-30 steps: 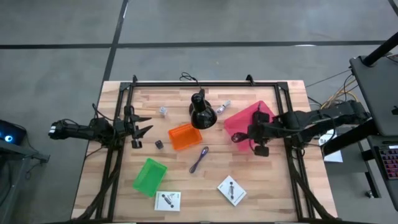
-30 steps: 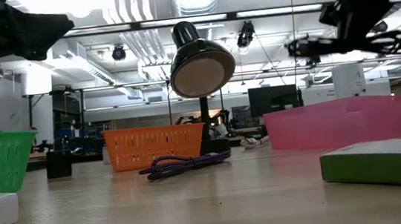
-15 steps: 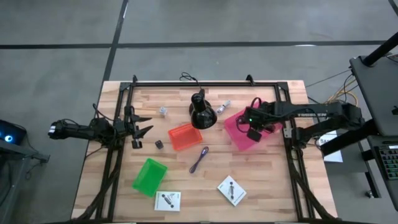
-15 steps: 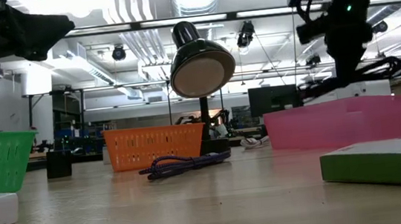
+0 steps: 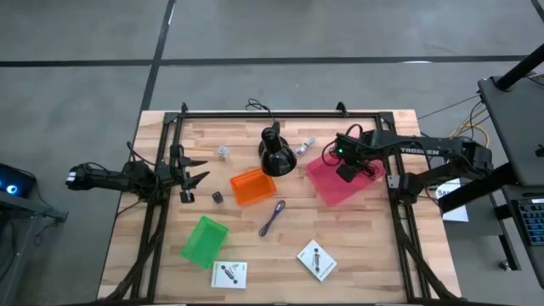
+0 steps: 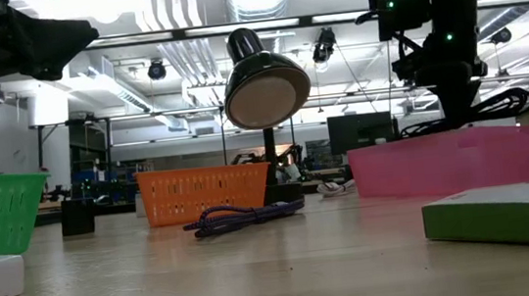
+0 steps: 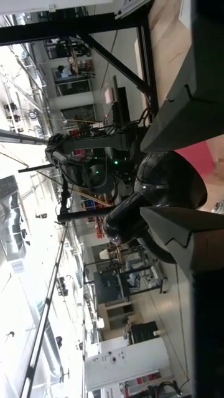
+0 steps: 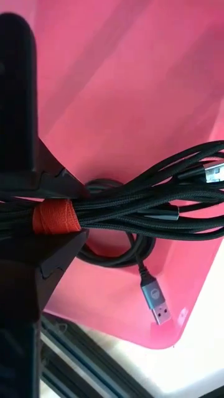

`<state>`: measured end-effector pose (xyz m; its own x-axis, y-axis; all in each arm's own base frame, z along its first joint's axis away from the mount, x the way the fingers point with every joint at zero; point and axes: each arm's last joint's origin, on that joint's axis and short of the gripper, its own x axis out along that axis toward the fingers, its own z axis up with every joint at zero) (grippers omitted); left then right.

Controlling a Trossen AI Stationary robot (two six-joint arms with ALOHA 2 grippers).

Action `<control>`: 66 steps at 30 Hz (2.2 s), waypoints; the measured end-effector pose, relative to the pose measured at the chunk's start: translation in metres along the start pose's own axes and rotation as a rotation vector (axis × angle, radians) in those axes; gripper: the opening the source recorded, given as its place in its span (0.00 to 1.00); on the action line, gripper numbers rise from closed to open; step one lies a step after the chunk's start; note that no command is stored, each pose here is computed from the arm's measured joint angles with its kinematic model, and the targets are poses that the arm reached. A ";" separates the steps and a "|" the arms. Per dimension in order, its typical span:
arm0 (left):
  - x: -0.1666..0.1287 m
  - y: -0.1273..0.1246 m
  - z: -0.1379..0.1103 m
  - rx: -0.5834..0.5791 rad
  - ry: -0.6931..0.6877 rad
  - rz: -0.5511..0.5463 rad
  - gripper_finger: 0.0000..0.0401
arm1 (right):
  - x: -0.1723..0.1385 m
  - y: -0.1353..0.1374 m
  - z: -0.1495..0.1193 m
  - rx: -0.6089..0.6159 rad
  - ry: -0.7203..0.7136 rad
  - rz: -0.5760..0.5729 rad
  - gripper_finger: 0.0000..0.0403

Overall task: Pick and place items into bin
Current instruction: Put the black charger cable into the pink bin, then put the white charger cable into the pink bin

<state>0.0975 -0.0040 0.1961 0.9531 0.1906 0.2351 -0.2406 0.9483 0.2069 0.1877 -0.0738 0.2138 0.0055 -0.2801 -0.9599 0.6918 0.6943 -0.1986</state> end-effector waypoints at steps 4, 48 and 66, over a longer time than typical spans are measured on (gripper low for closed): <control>0.000 0.000 0.000 0.000 0.000 0.000 0.34 | 0.003 0.002 0.000 -0.013 0.023 0.030 0.14; 0.000 0.000 0.000 0.001 0.001 0.000 0.34 | 0.025 0.013 0.005 -0.214 0.106 0.057 0.32; 0.000 0.000 0.000 0.001 0.000 0.000 0.34 | -0.024 0.012 0.035 -0.658 -0.301 0.099 0.32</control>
<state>0.0975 -0.0040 0.1959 0.9532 0.1905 0.2347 -0.2405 0.9482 0.2075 0.2212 -0.0823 0.2419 0.3095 -0.2999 -0.9024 0.1011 0.9540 -0.2824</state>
